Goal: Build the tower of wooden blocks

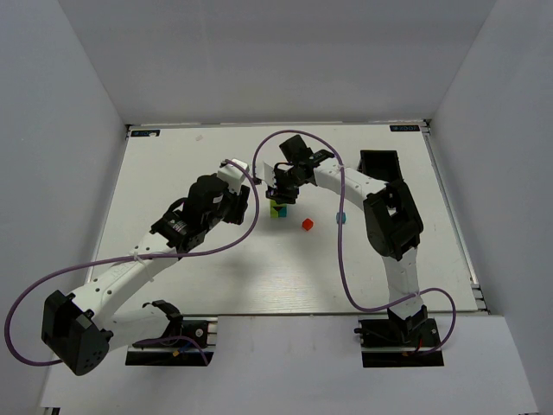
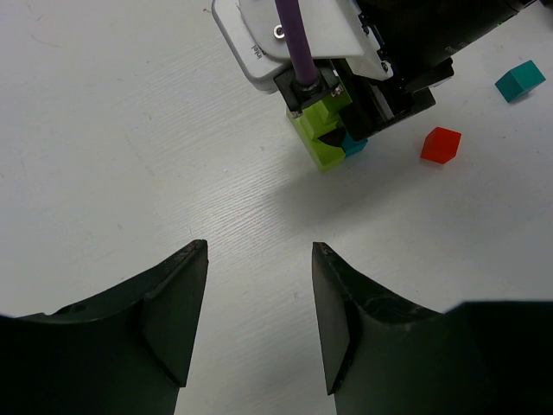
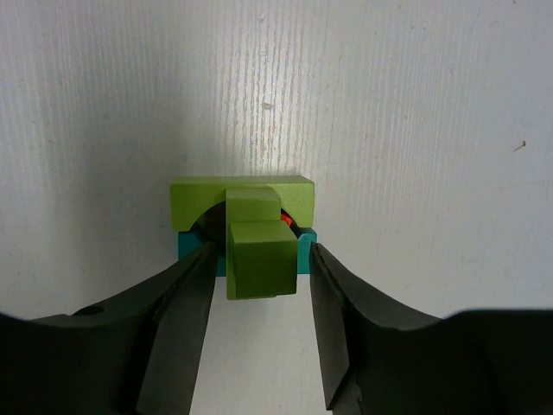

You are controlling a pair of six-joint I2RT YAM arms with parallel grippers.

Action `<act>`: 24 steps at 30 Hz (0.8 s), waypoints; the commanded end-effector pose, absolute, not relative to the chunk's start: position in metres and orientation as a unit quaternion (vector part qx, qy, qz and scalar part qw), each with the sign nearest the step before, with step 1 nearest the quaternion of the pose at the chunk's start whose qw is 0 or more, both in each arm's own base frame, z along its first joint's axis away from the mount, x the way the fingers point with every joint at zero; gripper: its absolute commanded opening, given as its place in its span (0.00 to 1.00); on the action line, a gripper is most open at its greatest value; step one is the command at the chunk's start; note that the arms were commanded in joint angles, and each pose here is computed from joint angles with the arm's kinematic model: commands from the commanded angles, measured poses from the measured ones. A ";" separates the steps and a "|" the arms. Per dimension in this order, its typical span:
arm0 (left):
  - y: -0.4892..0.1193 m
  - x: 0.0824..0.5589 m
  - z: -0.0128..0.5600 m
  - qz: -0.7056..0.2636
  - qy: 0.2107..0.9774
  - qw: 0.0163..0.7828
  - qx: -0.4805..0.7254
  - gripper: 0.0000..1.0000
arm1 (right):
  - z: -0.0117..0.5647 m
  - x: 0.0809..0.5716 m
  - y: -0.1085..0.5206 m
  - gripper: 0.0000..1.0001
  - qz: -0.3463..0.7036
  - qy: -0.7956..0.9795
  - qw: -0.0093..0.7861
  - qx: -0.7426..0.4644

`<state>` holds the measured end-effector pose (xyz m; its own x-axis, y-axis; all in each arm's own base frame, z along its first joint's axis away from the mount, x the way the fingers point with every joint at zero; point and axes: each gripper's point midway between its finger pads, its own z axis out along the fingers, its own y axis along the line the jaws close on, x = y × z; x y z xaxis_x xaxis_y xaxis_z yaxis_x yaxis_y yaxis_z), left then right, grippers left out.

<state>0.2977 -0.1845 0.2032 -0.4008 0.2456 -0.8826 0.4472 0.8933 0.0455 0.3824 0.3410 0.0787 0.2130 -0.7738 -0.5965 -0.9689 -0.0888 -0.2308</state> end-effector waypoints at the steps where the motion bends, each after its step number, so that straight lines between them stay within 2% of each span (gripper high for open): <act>1: -0.181 0.299 0.208 -0.097 0.827 0.514 0.204 0.62 | 0.101 0.382 0.340 0.54 0.162 0.598 0.318 -0.718; 5: -0.181 0.299 0.208 -0.097 0.827 0.514 0.204 0.62 | 0.104 0.382 0.341 0.61 0.162 0.597 0.323 -0.716; 11: -0.181 0.299 0.208 -0.097 0.827 0.514 0.204 0.62 | 0.109 0.381 0.341 0.89 0.161 0.595 0.331 -0.714; 20: -0.180 0.300 0.208 -0.093 0.828 0.515 0.202 0.62 | 0.134 0.378 0.332 0.89 0.156 0.592 0.354 -0.707; 24: -0.180 0.300 0.208 -0.093 0.828 0.515 0.202 0.62 | 0.178 0.367 0.310 0.89 0.134 0.584 0.392 -0.698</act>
<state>0.2980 -0.1840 0.2033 -0.4007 0.2455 -0.8827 0.4444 0.8946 0.0471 0.3691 0.3228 0.1207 0.2374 -0.7521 -0.6148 -0.9539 -0.0606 -0.2941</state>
